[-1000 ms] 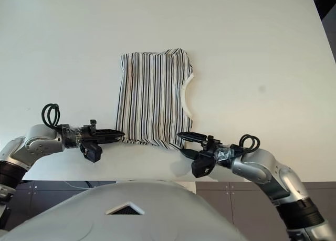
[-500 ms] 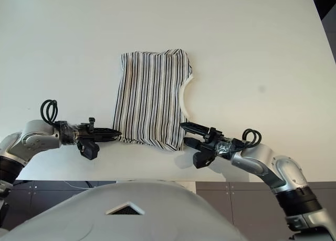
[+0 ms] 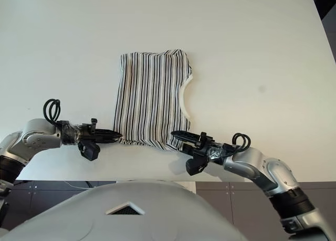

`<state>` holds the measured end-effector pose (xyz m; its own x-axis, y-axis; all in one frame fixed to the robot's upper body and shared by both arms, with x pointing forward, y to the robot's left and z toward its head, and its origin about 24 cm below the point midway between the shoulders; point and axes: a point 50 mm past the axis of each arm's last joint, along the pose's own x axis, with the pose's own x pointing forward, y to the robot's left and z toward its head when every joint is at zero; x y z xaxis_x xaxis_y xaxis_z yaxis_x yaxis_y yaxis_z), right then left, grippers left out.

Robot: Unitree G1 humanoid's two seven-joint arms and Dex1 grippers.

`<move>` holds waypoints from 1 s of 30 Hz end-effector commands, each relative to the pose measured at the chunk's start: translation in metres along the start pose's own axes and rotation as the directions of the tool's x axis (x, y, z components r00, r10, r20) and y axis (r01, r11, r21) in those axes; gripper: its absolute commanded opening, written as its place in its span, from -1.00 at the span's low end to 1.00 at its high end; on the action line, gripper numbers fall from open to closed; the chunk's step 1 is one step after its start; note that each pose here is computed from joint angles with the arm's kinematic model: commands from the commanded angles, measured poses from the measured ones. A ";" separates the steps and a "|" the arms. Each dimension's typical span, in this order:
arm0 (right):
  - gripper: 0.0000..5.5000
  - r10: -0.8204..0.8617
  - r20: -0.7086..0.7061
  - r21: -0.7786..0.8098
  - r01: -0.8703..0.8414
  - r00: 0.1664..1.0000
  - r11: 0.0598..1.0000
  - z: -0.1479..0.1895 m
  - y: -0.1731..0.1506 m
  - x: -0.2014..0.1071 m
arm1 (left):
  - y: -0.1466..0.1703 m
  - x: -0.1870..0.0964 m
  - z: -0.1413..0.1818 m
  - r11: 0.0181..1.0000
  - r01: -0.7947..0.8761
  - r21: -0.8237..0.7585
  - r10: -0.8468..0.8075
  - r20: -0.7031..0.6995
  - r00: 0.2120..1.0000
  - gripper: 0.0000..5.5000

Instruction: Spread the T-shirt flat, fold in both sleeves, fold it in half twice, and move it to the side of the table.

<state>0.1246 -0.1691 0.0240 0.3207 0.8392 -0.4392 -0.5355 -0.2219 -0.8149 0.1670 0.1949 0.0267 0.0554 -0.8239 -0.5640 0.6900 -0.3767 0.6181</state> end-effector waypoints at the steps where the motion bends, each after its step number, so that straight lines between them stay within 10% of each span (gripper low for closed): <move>1: -0.27 0.128 -0.035 0.031 -0.126 0.991 0.992 -0.003 0.017 0.000 | 0.005 0.000 -0.001 1.000 0.019 0.015 -0.019 -0.002 1.000 -0.94; 13: -0.95 0.123 -0.058 0.108 -0.116 0.991 0.987 -0.010 0.011 -0.007 | 0.011 -0.003 0.006 0.998 -0.040 -0.054 0.042 0.027 0.999 -0.94; 30: -0.96 -0.036 -0.049 0.688 0.060 0.998 0.724 0.004 -0.108 -0.065 | 0.062 -0.052 0.063 0.740 -0.127 -0.661 0.285 0.137 0.949 -0.94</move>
<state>0.1442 -0.1956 0.1365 0.3704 0.8282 -0.4205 -0.9007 0.2095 -0.3807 0.1480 0.1876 0.1264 0.1163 -0.9490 -0.2931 0.9831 0.0680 0.1701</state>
